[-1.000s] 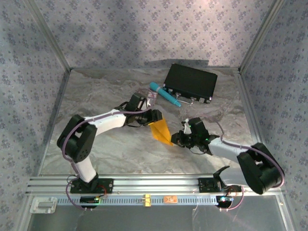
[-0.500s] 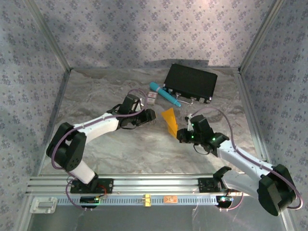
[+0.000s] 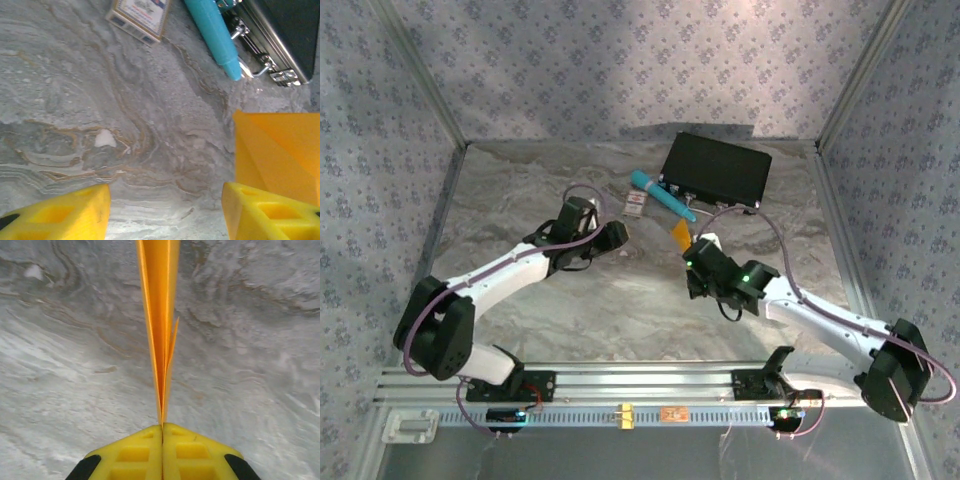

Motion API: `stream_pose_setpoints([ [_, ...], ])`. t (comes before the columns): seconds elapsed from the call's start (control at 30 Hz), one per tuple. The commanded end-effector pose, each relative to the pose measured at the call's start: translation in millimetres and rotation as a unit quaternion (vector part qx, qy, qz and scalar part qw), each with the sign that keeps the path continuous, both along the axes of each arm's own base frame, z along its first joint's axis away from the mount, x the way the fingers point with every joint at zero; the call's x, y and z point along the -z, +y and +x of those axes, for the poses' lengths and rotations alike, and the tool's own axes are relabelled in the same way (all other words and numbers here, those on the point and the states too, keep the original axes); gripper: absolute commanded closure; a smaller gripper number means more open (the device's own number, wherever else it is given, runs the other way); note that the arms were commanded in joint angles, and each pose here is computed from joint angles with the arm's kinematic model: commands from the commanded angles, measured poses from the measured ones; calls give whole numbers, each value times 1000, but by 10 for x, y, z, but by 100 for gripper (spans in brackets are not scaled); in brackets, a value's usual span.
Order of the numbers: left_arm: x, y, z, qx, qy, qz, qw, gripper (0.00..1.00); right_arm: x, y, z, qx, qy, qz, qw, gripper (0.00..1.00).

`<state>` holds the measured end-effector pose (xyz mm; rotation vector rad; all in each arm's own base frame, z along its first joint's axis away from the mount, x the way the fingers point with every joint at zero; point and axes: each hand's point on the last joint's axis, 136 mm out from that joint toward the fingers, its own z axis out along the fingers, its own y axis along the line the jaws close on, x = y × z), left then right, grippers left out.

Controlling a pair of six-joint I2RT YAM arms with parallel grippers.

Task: Fold a paper plane with a square sheet of paper (pick it up from the middle)
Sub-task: Turn over the paper at the center of the table.

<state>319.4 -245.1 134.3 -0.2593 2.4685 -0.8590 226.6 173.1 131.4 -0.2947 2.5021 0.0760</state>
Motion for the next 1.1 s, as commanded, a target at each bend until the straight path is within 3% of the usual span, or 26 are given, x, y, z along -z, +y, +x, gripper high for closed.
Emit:
stream_pose_setpoints([
  [0.0,10,143,-22,-23,1,14,1000,40,-137,-345,24,35,-42,-132,990,93],
  [0.23,-2,337,-22,-57,-6,31,998,40,-129,-274,-2,40,-58,-242,968,93],
  [0.47,2,660,-69,-118,-13,48,992,39,312,312,-165,-65,-2,-274,959,90],
  [0.6,10,837,-106,-150,-15,54,987,37,607,700,-344,-139,43,-261,954,89],
  [0.73,-1,910,-130,-158,-17,54,986,36,748,1005,-480,-183,79,-205,958,82],
  [0.83,8,914,-139,-154,-15,55,986,35,693,1156,-517,-196,88,-141,966,70],
  [1.07,32,769,-117,-120,-11,39,992,35,406,1157,-328,-178,98,95,974,60],
])
